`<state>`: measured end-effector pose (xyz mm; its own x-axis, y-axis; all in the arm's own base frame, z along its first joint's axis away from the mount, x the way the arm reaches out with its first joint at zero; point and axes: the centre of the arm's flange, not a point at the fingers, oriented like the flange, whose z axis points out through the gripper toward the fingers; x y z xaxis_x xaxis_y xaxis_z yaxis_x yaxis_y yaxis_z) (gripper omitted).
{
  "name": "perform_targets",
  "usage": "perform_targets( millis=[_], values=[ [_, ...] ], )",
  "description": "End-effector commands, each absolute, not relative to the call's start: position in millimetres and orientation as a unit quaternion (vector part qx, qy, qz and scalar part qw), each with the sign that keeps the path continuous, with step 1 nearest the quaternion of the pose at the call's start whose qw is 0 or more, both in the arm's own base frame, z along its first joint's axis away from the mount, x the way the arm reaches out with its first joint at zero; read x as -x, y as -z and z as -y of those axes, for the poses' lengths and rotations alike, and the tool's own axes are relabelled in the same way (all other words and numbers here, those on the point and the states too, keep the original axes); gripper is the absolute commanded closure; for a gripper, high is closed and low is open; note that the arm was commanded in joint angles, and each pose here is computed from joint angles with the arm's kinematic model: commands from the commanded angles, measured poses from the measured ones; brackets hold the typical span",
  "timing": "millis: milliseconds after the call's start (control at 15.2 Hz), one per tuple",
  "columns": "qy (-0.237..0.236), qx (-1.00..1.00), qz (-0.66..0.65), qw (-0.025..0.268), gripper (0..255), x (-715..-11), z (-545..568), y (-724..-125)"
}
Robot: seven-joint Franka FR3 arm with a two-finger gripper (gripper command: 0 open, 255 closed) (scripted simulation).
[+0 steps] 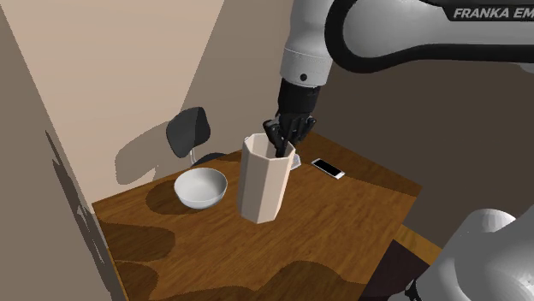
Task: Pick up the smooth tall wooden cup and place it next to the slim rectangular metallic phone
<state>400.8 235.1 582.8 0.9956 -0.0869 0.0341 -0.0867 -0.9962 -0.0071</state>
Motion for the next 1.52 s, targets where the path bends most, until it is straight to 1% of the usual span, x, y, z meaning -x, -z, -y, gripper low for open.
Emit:
perform_targets(
  millis=[0,660,1452],
  values=[
    [0.017,0.999,-0.043,0.003,255,-401,-236,-595],
    [0.017,0.999,-0.044,0.003,255,-401,-236,-644],
    [0.017,0.999,-0.043,0.003,255,-427,-79,-644]
  ],
)
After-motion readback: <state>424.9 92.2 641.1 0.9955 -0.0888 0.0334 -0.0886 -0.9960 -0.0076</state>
